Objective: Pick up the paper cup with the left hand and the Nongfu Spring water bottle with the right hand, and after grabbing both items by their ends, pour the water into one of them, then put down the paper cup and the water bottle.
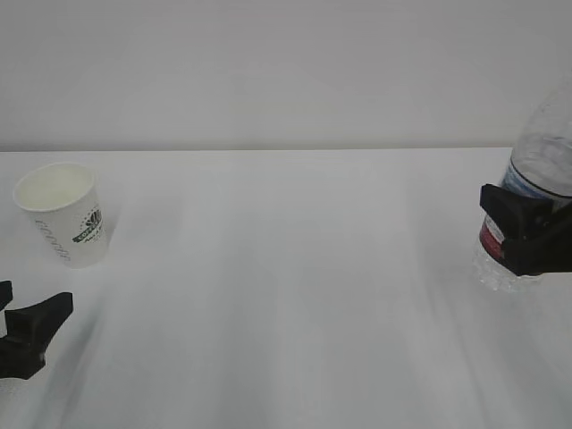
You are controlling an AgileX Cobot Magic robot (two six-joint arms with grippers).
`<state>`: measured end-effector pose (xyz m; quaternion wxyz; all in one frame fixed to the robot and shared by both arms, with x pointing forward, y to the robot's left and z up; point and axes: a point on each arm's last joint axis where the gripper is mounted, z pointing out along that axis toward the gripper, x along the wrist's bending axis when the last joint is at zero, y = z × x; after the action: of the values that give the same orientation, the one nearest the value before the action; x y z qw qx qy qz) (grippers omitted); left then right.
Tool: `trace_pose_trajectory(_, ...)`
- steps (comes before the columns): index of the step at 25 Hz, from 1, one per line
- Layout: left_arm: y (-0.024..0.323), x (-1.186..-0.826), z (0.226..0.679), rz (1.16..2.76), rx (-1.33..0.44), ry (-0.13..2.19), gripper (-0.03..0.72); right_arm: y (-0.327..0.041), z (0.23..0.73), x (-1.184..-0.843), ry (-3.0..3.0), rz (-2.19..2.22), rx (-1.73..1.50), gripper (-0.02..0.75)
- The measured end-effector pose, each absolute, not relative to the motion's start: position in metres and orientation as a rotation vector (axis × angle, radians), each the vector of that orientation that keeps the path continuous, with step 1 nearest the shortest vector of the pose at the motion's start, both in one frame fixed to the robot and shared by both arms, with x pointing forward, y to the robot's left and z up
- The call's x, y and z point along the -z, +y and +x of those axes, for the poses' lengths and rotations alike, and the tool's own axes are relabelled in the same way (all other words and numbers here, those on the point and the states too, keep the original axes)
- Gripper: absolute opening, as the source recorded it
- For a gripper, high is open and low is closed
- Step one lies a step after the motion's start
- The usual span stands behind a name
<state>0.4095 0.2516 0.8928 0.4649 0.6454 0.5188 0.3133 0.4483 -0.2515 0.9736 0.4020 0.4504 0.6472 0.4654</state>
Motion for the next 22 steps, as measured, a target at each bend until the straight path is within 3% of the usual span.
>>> trace_pose_trajectory(4,0.251,-0.893,0.411,1.582,-0.772,1.271,0.591,-0.252,0.448,-0.973,1.636,1.142,-1.177,0.473)
trace_pose_trajectory(10,0.252,-0.898,0.422,1.528,-0.814,1.285,0.684,-0.251,0.448,-0.973,1.635,1.146,-1.182,0.473)
trace_pose_trajectory(22,0.267,-0.899,0.43,1.44,-0.855,1.379,0.666,-0.251,0.448,-0.974,1.634,1.146,-1.184,0.473)
